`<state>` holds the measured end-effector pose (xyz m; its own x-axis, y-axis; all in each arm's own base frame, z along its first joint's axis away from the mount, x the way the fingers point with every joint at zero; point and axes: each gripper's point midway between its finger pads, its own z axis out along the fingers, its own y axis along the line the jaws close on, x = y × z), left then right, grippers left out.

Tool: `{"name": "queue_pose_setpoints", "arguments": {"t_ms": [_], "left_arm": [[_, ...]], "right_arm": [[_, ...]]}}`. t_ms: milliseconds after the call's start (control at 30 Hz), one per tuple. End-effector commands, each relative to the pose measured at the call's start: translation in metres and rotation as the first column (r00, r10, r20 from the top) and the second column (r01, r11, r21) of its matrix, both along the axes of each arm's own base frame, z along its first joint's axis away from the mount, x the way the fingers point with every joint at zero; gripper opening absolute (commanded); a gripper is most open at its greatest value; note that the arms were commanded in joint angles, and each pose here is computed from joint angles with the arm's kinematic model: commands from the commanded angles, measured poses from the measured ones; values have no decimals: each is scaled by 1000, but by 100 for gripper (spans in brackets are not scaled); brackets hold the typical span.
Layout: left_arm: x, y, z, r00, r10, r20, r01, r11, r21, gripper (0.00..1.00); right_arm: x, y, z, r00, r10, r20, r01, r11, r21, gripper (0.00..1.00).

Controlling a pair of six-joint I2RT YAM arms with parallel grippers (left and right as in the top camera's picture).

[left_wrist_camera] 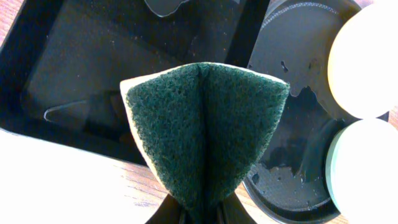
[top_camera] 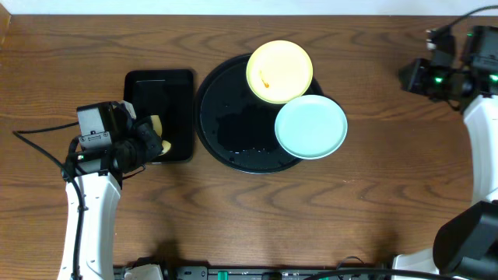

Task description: Clean dirty plates on tray and stack at the side

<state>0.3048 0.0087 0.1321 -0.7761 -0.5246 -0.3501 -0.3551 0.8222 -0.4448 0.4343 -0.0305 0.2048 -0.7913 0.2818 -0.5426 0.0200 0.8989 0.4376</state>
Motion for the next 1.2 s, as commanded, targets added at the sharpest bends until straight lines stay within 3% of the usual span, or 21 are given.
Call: {"name": "queue_pose_setpoints", "arguments": {"t_ms": [0,100,200,333,467,867,967,1167], "left_arm": [[4,0,6,1000,-12,22,12,1000,3,8],[4,0,6,1000,-12,21,12,1000,3,8],[4,0,6,1000,-12,21,12,1000,3,8],[4,0,6,1000,-12,21,12,1000,3,8],[2,0,5,1000,-12,14,12,1000,1,13],[2,0,5,1000,-12,10,12,1000,0,13],[2,0,5,1000,-12,10,12,1000,0,13],[1,0,5,1000,-12,10,12,1000,0,13]], "right_arm": [[-8,-13,-6,1000,-4,-24,5,1000,15,17],[-20,9,-6,995,95,-38,-91,992,89,35],[-33,39,-13,971,231,-63,-228,972,55,47],[-39,78,-25,940,318,-125,-325,945,-44,52],[-47,127,-34,902,397,-171,-420,898,-132,53],[-77,266,-65,769,608,-198,-639,718,-275,50],[-83,289,-88,737,635,-230,-674,668,-315,44],[-72,294,-129,805,522,-284,-589,641,-492,37]]}}
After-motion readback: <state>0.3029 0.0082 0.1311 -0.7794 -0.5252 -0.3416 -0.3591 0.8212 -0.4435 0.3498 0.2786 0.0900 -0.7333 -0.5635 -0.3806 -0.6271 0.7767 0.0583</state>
